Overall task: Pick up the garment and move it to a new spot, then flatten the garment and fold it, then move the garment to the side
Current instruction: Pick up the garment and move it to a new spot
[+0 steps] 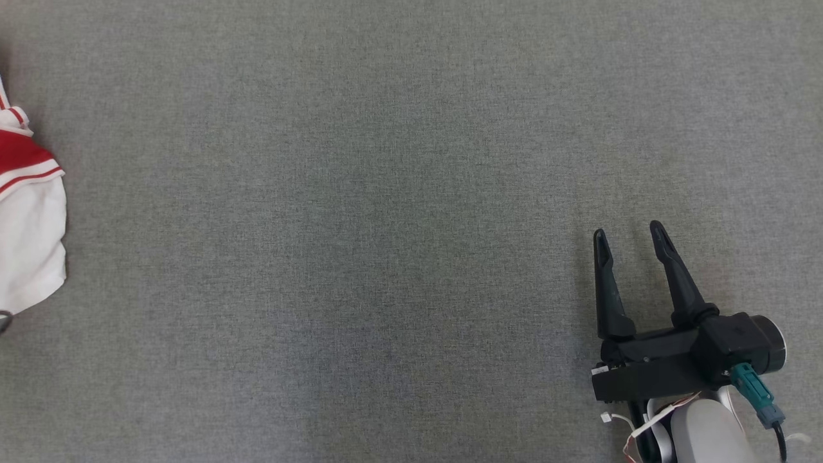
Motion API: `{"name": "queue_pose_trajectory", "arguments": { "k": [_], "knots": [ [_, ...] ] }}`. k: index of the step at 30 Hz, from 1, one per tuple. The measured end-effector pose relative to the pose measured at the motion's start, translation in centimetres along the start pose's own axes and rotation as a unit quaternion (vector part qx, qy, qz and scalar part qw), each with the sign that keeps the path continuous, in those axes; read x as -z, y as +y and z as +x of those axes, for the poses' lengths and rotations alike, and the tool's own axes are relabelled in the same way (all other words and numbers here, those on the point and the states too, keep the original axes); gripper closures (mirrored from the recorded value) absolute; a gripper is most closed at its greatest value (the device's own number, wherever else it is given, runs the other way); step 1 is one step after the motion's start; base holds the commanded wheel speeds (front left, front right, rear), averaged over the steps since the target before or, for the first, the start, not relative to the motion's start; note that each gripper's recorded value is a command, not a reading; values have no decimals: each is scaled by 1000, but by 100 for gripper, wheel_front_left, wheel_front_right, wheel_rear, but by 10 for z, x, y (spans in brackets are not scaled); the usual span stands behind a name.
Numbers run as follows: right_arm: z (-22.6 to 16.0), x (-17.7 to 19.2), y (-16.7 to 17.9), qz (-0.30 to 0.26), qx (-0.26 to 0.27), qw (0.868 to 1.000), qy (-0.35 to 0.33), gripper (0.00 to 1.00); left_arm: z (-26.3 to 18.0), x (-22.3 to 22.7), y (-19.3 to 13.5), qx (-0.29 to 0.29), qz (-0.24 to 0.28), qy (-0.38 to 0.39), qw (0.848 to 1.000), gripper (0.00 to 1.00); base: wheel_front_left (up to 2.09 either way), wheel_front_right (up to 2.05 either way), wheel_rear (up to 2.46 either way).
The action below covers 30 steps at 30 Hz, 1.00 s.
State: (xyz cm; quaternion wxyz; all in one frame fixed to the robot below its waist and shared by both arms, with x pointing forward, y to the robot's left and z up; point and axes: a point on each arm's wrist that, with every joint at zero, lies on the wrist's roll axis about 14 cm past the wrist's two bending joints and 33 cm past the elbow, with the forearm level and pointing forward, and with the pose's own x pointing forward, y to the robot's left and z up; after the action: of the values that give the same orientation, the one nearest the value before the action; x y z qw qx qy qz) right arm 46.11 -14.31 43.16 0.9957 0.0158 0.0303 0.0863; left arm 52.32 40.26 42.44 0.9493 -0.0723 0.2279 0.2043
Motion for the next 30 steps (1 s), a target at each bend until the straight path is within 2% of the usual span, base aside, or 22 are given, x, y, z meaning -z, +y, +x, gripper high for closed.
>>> {"name": "queue_pose_trajectory", "arguments": {
  "k": [3,6,11,17,21,24,30],
  "knots": [
    [0,2,0,-4,-1,1000,2,0,2,-3,-2,2,3,0,1000,0,0,0,0],
    [0,1,1,-4,-2,1000,1,0,1,-11,1,-7,22,-19,1000,100,0,0,0],
    [-2,-6,3,-3,-4,1000,-5,0,-6,-32,5,-8,19,-61,998,100,0,0,0],
    [-8,-17,5,7,-3,1000,-17,0,-24,-97,-1,8,3,-166,986,100,0,0,0],
    [-14,-24,9,14,-7,1000,-24,0,-46,-153,-17,35,-17,-249,968,100,0,0,0],
    [-18,-31,13,19,-11,999,-30,0,-68,-193,-46,77,-27,-306,949,100,0,0,0],
    [-30,-48,15,32,-10,998,-49,0,-126,-261,-97,165,-38,-398,901,100,0,0,0]
  ]
}}
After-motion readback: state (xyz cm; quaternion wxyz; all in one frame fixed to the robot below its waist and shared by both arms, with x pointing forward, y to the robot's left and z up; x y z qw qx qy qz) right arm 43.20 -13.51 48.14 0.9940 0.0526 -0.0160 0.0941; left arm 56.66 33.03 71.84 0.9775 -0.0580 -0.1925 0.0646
